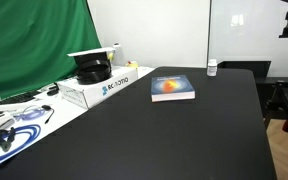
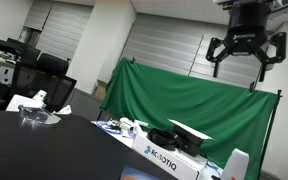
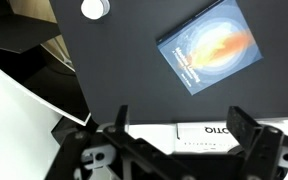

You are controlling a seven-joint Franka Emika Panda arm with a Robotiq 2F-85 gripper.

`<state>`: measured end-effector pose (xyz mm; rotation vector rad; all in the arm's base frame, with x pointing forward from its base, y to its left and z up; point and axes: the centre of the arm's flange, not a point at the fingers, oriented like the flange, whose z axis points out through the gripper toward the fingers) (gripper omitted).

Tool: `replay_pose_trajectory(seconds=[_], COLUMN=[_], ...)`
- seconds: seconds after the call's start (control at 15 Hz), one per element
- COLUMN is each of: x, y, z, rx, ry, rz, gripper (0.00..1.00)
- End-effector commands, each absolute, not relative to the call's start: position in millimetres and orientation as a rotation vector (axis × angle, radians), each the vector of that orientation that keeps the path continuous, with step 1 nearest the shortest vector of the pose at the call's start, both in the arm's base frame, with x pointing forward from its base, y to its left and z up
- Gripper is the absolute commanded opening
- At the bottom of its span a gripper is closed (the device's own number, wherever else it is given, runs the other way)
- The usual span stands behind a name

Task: Pick up the vial and put it on the book

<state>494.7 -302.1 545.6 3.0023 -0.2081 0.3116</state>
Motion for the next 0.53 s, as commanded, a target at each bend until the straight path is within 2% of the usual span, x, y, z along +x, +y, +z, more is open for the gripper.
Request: replay_pose_trajectory(seconds=[0.0,0.07,0.13,0.47], x=[519,519,501,506], y=[-358,-368,-340,-359], z=[560,560,546,546], rx=[3.02,3.032,3.019,3.026], ry=[-0.364,-0.429,-0.343,-0.397], rz=[0.327,0.318,0.333,0.317], gripper=[1.0,1.0,1.0,1.0])
